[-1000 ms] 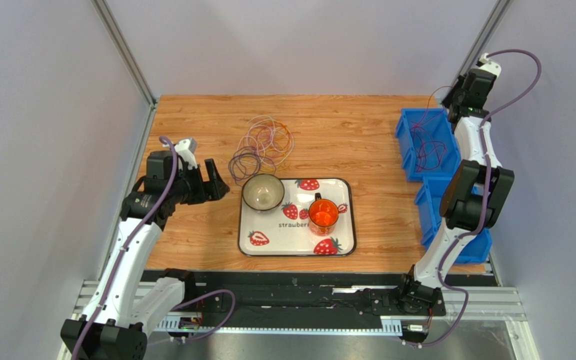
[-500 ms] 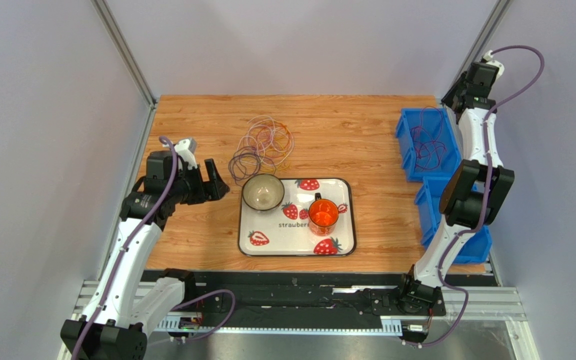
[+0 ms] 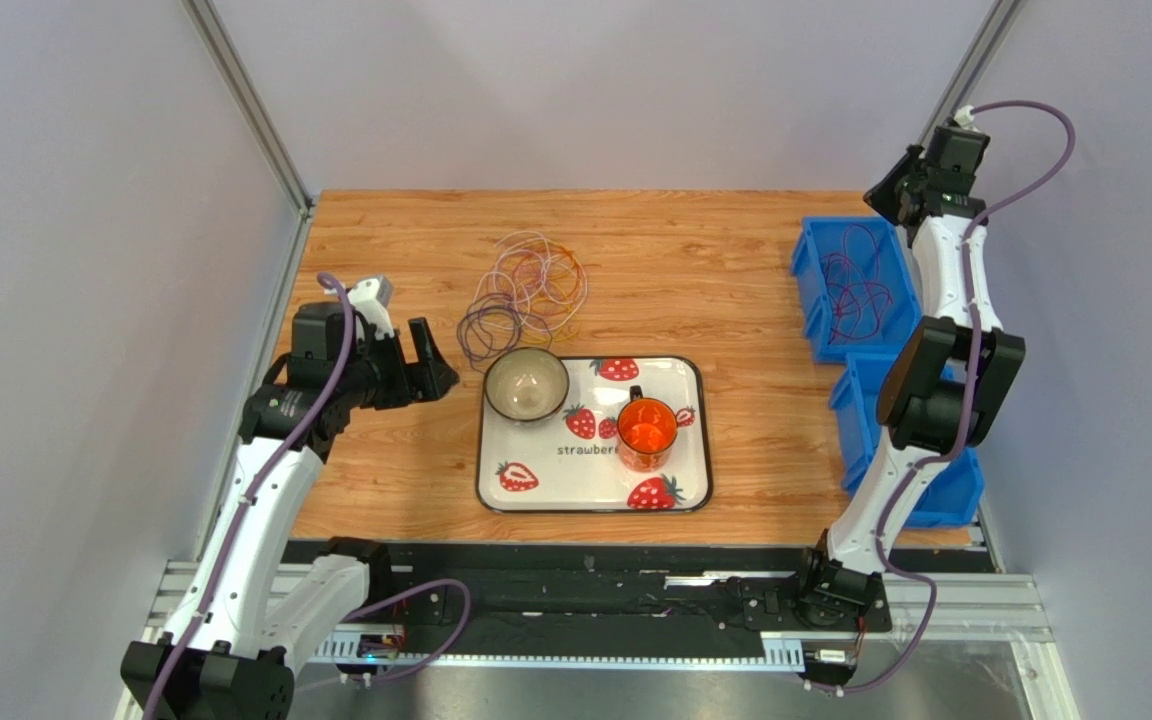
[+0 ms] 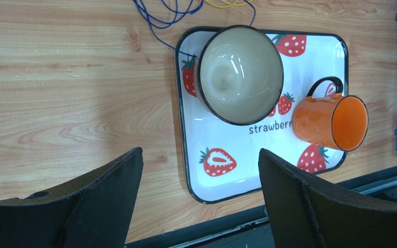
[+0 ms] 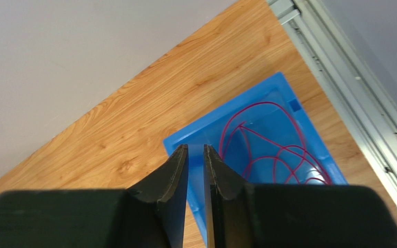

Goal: Untangle the cables
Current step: Place the cable in the bin, then untie the cable.

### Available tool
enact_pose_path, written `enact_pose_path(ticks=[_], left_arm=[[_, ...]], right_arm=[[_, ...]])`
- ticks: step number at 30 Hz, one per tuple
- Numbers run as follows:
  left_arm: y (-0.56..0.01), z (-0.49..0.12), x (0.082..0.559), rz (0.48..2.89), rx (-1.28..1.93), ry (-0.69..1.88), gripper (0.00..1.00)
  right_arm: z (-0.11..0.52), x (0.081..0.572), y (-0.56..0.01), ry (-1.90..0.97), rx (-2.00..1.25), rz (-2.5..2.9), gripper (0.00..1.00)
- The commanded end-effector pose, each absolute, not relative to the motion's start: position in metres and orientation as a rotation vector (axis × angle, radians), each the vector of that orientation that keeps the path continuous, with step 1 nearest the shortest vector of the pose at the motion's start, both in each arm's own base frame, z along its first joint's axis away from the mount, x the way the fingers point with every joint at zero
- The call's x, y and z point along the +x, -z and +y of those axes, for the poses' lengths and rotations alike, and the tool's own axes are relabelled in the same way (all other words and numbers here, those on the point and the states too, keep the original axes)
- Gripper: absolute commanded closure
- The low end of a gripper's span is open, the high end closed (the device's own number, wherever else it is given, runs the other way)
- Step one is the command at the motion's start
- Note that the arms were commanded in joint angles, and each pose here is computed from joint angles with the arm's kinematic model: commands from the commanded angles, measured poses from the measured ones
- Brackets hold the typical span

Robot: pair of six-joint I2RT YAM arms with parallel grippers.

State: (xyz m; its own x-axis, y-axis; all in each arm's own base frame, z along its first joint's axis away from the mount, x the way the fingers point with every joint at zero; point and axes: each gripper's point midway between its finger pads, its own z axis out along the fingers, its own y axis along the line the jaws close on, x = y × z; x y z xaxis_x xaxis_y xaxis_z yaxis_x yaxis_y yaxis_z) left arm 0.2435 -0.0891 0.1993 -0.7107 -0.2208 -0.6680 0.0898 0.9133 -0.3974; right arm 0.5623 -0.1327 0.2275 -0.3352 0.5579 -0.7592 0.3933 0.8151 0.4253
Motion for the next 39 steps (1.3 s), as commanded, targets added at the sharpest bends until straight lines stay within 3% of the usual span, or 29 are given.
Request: enact_pose_path(ticks=[1,9,15,24,25,28,31,39], left_arm=[[-0.203,-0.089,0.244,2.278,-0.083,0.517,0.10],[-0.203,-0.090,0.245,2.280,-0.077,0.524,0.10],[-0.202,-0.090,0.245,2.286,-0.077,0.523,0.10],[-0.203,-0.090,0.246,2.283,-0.074,0.524,0.10],[-0.202,-0.090,0.245,2.283,-0.074,0.524,0.10],[-0.204,-0.089,0.246,2.278,-0.078,0.514,0.10],[-0.204,-0.085,0.249,2.277,-0.094,0.490,0.09],[-0.208,-0.082,0.276,2.290,-0.158,0.451,0.09]], right_arm=[[-0.109,0.572,-0.231,-0.329,0.699,1.973,0.82],[-0.101,0.555,-0.198,-0.323,0.739,2.068,0.86],[-0.052,0.550,-0.233,-0.454,0.572,2.091,0.83],[0.082,0.503,-0.276,-0.543,0.210,2.167,0.59],[0.104,0.494,-0.272,-0.561,0.175,2.182,0.55],[0.141,0.467,-0.268,-0.566,0.123,2.181,0.29],[0.165,0.438,-0.263,-0.558,0.070,2.159,0.19],[0.204,0.362,-0.242,-0.844,0.053,2.282,0.20]])
